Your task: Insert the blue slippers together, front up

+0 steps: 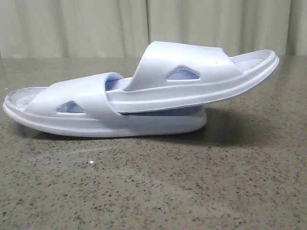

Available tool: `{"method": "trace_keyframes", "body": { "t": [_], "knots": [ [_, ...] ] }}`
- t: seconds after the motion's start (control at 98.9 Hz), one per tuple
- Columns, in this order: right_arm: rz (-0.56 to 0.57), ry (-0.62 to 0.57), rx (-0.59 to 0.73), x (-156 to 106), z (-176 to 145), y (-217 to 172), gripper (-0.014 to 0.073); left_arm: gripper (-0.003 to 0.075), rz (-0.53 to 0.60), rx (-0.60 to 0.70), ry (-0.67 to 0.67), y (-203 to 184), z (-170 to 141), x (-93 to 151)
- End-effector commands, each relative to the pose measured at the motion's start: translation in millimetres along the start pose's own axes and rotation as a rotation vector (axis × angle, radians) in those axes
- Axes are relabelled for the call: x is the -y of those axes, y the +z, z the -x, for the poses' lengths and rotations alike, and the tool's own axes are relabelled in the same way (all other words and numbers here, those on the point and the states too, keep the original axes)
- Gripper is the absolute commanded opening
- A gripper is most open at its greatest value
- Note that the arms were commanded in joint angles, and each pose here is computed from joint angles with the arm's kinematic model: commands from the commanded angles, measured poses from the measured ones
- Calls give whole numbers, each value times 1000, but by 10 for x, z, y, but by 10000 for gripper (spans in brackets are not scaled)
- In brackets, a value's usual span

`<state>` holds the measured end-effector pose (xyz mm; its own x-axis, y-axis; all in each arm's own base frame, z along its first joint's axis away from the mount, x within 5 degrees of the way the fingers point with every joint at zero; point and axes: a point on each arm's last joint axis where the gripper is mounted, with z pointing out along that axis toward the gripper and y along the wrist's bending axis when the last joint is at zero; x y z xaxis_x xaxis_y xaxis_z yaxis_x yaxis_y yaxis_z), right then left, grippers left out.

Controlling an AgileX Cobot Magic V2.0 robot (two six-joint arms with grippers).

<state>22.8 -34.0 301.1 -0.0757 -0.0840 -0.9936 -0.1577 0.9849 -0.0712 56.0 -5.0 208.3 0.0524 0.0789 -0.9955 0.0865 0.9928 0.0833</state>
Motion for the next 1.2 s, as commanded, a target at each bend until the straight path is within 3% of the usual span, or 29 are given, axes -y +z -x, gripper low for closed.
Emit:
{"method": "trace_keyframes", "body": {
  "t": [0.0,0.131,0.374,0.758,1.193],
  "knots": [
    [44,3,146,-28,158,-56,-107,16,1,90,-10,-26,55,0],
    [79,-35,228,-127,158,-24,-107,16,1,90,-10,-26,55,0],
    [43,-54,147,-287,-105,99,-107,16,1,90,-10,-26,55,0],
    [-127,104,163,-345,-462,301,-107,16,1,90,-10,-26,55,0],
    [-124,101,142,-366,-853,440,-107,16,1,90,-10,-26,55,0]
  ]
}}
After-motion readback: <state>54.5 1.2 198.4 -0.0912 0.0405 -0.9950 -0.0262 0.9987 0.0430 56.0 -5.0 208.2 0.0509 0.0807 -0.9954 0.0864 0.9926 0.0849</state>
